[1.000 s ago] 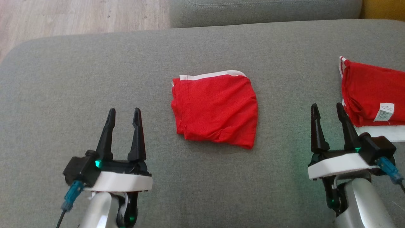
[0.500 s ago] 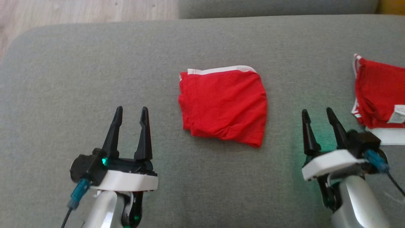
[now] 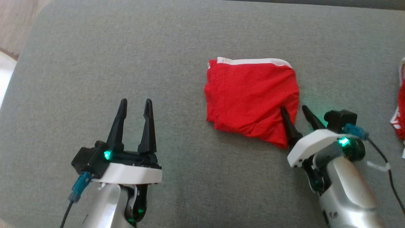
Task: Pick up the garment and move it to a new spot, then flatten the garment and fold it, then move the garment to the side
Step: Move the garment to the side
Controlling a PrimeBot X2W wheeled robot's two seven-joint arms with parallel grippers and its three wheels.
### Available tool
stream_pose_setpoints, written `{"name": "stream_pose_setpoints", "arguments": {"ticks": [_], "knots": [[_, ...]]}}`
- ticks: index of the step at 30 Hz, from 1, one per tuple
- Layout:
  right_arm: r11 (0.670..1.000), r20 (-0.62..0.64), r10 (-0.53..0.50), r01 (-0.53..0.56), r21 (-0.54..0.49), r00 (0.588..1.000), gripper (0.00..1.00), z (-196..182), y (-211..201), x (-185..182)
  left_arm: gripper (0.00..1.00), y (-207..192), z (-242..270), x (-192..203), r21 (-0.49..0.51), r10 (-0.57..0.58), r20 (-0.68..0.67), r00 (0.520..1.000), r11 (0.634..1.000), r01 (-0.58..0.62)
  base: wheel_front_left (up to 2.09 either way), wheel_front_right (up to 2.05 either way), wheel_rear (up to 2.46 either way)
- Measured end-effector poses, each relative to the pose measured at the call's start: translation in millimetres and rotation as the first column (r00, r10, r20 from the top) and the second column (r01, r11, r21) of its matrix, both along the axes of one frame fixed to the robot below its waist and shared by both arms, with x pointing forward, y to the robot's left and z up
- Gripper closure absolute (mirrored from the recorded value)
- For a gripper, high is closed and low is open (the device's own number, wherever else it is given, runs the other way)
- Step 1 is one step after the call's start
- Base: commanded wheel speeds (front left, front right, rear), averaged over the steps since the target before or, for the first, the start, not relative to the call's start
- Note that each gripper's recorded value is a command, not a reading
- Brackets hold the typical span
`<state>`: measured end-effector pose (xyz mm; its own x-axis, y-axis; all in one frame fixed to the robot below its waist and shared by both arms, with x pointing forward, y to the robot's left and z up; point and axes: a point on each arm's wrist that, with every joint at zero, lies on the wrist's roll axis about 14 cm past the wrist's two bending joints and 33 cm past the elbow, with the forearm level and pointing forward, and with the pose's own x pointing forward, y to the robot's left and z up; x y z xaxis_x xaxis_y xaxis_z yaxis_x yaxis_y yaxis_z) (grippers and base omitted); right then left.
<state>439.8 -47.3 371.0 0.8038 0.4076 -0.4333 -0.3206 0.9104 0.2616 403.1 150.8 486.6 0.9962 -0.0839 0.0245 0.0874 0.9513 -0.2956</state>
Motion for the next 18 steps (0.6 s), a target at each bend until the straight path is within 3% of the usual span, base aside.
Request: {"name": "stream_pose_setpoints", "arguments": {"ticks": [7, 13, 14, 17, 18], "knots": [[0.998, -0.036, 0.030, -0.028, 0.060, 0.999, 0.00, -1.4, 23.0, 18.8, 0.00, 12.6, -1.6, -0.9, -0.008, 0.042, -0.009, 0.999, 0.999, -0.042, 0.00, 0.00, 0.00], [0.996, -0.044, 0.076, -0.075, 0.040, 0.996, 0.00, -5.1, 33.5, 23.6, 0.00, 13.8, 2.6, 2.3, -0.003, 0.043, 0.004, 0.999, 0.999, -0.043, 0.00, 0.00, 0.00], [0.996, -0.043, 0.082, -0.080, 0.038, 0.996, 0.08, -4.9, 34.9, 24.4, 0.00, 13.7, 2.8, 2.4, -0.003, 0.043, 0.004, 0.999, 0.999, -0.043, 0.00, 0.00, 0.00], [0.995, -0.037, 0.100, -0.099, 0.030, 0.994, 1.00, -4.1, 38.8, 24.5, 0.00, 12.5, 2.6, 2.8, -0.002, 0.039, 0.005, 0.999, 0.999, -0.039, 0.00, 0.00, 0.00], [0.994, -0.030, 0.103, -0.102, 0.029, 0.994, 1.00, -3.1, 39.4, 24.7, 0.00, 11.4, 2.6, 3.1, -0.001, 0.035, 0.005, 0.999, 0.999, -0.035, 0.00, 0.00, 0.00]]}}
